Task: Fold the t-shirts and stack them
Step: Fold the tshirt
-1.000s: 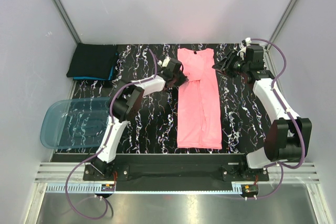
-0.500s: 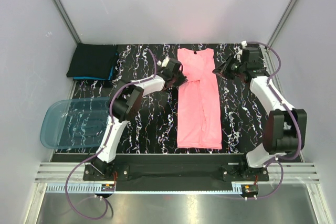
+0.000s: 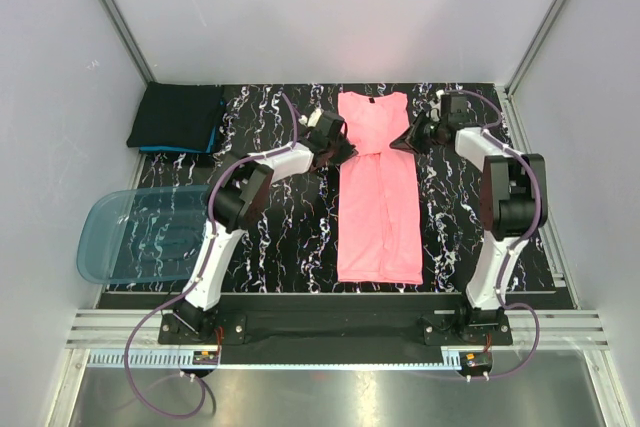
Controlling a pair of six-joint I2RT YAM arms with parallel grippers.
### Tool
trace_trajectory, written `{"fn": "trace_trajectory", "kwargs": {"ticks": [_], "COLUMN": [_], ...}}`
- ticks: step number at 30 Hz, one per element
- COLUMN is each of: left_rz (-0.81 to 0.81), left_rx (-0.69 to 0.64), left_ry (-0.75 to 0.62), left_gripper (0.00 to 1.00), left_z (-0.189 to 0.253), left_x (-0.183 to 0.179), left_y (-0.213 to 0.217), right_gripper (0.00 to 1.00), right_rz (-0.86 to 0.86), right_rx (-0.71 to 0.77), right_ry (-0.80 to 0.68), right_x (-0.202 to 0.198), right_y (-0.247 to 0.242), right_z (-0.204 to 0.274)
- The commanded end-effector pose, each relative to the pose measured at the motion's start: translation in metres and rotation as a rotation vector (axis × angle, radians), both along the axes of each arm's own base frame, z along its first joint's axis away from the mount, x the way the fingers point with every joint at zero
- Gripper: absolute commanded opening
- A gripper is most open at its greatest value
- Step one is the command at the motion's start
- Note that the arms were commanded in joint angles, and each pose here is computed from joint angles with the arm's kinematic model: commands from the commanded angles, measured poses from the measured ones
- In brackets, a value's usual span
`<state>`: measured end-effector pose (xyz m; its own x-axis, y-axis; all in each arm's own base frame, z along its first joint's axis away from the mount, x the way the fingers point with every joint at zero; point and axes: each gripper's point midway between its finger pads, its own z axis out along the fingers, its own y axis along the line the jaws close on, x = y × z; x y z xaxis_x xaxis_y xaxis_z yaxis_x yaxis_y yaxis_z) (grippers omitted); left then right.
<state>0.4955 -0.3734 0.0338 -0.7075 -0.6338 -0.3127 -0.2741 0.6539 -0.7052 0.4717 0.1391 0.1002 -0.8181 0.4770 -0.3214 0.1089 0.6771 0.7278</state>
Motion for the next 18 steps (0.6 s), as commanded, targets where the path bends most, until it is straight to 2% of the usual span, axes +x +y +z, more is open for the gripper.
{"fn": "trace_trajectory", "kwargs": {"ticks": [1,7,10,13,14,18], "left_rz": [-0.022,-0.024,-0.027,-0.061,-0.068,-0.133], "left_rx": [-0.072,-0.089,-0.092,-0.102,-0.097,-0.02], "left_ry": [-0.068,-0.069,-0.068,-0.087,-0.093,-0.11], "left_gripper": [0.06,0.06,0.07,0.21,0.29,0.34], "left_z": [0.035,0.033,0.035,0.051,0.057,0.084], "left_x": [0.01,0.011,0.01,0.008,0.007,-0.009], "left_y": [-0.009,-0.008,-0.006,-0.007,-0.006,0.005], "right_gripper": [0.0,0.0,0.0,0.02,0.04,0.07], "right_rz": [0.034,0.043,0.037,0.031,0.033,0.005], "right_rx": [0.031,0.012,-0.039,-0.069,-0.077,-0.102], "right_ry": [-0.012,0.103,0.137,0.12,0.125,0.07], "right_x": [0.016,0.017,0.014,0.015,0.013,0.017], "right_y": [0.005,0.004,-0.002,-0.006,-0.008,-0.013], "right_z": [0.001,-0.058,-0.071,-0.06,-0.055,-0.019]}}
